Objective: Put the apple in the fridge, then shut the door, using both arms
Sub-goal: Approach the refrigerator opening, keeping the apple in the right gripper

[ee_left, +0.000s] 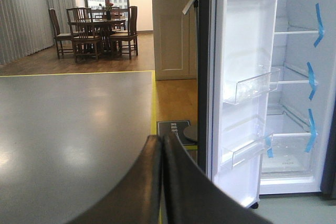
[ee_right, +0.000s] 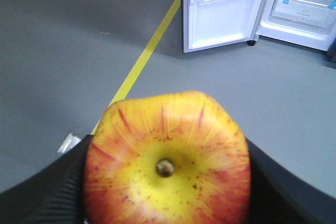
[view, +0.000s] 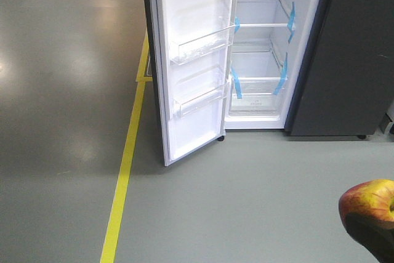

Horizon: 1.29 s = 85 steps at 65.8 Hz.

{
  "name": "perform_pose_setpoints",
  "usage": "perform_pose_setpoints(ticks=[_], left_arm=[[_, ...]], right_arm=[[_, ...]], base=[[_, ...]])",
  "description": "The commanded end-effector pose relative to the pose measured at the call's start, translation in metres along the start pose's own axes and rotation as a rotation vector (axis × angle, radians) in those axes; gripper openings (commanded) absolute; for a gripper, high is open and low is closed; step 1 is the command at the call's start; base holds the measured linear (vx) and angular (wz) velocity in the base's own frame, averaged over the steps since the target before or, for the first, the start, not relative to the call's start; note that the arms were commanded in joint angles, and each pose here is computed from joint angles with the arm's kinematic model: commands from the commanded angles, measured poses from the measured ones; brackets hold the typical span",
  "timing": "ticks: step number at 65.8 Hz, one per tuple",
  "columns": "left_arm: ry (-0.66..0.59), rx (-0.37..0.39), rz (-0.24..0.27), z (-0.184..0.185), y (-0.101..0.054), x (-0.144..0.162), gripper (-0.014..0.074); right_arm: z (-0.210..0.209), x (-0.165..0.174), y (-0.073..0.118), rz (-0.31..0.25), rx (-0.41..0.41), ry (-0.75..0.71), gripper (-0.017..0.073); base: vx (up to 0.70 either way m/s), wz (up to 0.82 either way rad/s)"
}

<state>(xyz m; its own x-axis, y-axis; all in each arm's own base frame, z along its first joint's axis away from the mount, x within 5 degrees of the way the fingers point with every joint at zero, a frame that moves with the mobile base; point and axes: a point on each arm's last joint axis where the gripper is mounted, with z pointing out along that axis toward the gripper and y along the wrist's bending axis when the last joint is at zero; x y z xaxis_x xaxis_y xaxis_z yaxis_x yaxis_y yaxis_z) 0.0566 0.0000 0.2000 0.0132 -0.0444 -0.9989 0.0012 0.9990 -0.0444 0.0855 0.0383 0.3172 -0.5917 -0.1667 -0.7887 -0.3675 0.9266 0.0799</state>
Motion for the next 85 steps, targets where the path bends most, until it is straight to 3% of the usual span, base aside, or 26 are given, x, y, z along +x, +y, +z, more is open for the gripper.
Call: perform_pose_setpoints(ticks=[1,85], left_arm=[[-0.059,0.002,0.000,-0.0004,0.0001,0.0023,-0.0006],[-0.059,0.002,0.000,-0.0004,0.0001,0.0023,-0.0006]], right_arm=[[-0.0051,-0.0123,0.0006,0.001,-0.002,-0.090,0.0344],[-0.0051,-0.0123,0.0006,0.001,-0.002,-0.090,0.0344]], base=[[0.10,-0.03],[0.08,0.00]])
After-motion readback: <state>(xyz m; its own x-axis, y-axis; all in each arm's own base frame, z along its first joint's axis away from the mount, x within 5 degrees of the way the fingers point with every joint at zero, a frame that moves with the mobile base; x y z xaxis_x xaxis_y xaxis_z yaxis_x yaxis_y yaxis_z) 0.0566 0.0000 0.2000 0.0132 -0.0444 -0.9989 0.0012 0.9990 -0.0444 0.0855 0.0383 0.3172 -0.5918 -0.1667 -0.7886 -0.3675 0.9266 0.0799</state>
